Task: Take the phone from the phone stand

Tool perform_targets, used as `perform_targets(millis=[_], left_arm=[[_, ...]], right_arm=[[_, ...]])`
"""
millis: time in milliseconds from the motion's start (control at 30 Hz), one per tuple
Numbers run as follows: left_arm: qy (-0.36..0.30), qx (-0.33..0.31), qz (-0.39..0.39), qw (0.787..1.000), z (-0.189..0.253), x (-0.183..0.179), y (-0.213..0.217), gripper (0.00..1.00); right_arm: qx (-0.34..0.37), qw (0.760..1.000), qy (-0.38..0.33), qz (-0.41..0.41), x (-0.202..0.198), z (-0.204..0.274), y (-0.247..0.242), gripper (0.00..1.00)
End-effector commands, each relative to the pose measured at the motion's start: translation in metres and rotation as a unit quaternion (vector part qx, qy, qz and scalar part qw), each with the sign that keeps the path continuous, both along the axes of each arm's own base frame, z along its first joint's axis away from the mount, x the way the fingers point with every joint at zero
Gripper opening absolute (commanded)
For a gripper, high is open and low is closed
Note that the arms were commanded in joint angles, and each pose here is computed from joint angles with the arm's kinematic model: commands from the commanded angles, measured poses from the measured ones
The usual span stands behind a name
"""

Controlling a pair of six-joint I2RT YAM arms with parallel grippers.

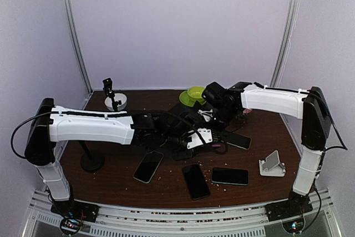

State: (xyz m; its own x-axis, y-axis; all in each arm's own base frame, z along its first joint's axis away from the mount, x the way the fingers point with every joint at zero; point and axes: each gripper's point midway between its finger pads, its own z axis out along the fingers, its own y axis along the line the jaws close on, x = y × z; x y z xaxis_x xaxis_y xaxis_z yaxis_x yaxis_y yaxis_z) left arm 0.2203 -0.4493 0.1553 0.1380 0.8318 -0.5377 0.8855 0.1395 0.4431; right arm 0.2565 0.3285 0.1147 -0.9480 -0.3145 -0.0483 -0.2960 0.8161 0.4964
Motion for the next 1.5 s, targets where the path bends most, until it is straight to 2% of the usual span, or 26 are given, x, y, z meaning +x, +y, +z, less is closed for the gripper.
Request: perform_targets(millis=[0,300,733,967,1233,1467], left_arm=[[-0.093,-0.084,0.077,0.989,0.079,0.043,0.019,0.00],[-0.082,-0.092,0.074,0.990,0.085,0.040,0.015,0.00],[-0.101,-0.054,0.060,0.992,0.109,0.048,0.005,0.00],[-0.110,-0.036,0.061,0.991,0.111,0.050,0.010,0.00],[-0.114,-0.038,0.066,0.991,0.115,0.048,0.022,0.00],[-0.082,-0.087,0.068,0.991,0.115,0.043,0.041,0.00]], right_arm=[[-0.030,0.998,0.034,0.033,-0.032,0.001,-0.026,0.00],[-0.024,0.999,0.031,0.018,-0.029,0.004,-0.026,0.00],[-0.108,0.994,0.023,-0.007,-0.026,-0.011,-0.042,0.00],[-0.119,0.993,0.024,-0.012,-0.026,-0.014,-0.043,0.00],[-0.103,0.994,0.025,0.002,-0.026,-0.008,-0.036,0.00],[-0.051,0.998,0.022,0.035,-0.033,0.006,-0.025,0.00]])
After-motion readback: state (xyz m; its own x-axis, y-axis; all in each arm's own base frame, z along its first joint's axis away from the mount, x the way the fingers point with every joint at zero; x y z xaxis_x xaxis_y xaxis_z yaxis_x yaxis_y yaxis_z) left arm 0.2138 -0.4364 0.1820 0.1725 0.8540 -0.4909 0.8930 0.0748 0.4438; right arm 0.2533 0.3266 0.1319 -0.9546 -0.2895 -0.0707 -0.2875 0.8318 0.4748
